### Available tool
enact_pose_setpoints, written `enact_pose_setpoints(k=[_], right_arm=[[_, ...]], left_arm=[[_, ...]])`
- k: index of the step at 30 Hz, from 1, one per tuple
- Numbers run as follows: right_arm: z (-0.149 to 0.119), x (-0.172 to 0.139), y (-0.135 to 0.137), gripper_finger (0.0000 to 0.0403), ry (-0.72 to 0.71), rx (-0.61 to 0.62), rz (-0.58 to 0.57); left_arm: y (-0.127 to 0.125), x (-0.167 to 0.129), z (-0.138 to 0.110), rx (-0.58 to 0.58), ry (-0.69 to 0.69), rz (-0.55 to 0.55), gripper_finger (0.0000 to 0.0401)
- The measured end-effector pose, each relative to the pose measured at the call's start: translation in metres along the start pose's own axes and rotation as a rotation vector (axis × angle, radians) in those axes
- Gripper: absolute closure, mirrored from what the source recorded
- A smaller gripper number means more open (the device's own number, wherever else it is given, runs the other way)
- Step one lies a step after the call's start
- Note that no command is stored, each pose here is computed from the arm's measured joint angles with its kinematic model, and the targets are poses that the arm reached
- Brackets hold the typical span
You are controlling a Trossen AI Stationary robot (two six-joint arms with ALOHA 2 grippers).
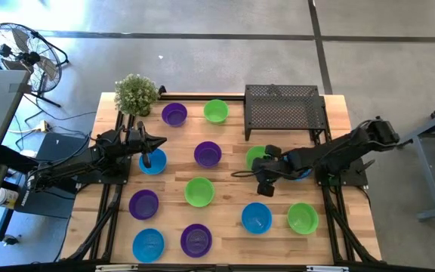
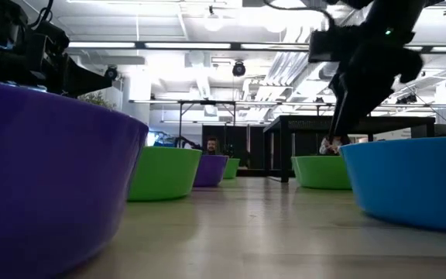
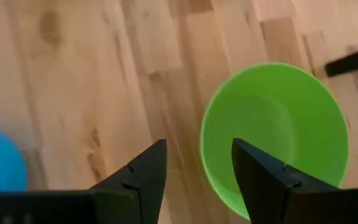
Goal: Pick & Place Mini bowls
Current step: Put the green bowl on the shelf
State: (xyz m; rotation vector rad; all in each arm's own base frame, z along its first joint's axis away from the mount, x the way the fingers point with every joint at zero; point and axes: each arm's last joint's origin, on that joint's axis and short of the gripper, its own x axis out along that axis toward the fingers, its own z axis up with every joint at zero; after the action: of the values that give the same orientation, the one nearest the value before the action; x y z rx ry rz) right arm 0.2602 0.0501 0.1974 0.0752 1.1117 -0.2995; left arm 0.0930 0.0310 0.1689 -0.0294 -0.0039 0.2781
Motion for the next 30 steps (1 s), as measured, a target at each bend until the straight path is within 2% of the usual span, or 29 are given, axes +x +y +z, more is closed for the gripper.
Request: enact_pose_setpoints(k=[5, 10, 18, 27, 30], right_arm=[[0.004, 0.015, -0.008, 0.0234, 0.060, 0.063, -0.009], [0.005, 0.032, -0.014, 0.0256, 0.117, 0.033, -0.028], [0.004, 0.055, -0.018, 0.0305, 0.194, 0.041, -0.010], [0.006, 0.057, -0.017, 0.0389, 0.176, 0.046, 0.024], [0.007, 0.054, -0.017, 0.0397, 0.173, 0.048, 0.050]], left_arm=[[0.000, 0.000, 0.000, 0.003, 0.000, 0.001, 0.0400], [0.000, 0.000, 0.000, 0.003, 0.001, 0.001, 0.0400], [0.000, 0.000, 0.000, 0.003, 0.003, 0.003, 0.0400], [0.000, 0.000, 0.000, 0.003, 0.004, 0.004, 0.0400], [0.000, 0.000, 0.000, 0.003, 0.004, 0.004, 0.0400]])
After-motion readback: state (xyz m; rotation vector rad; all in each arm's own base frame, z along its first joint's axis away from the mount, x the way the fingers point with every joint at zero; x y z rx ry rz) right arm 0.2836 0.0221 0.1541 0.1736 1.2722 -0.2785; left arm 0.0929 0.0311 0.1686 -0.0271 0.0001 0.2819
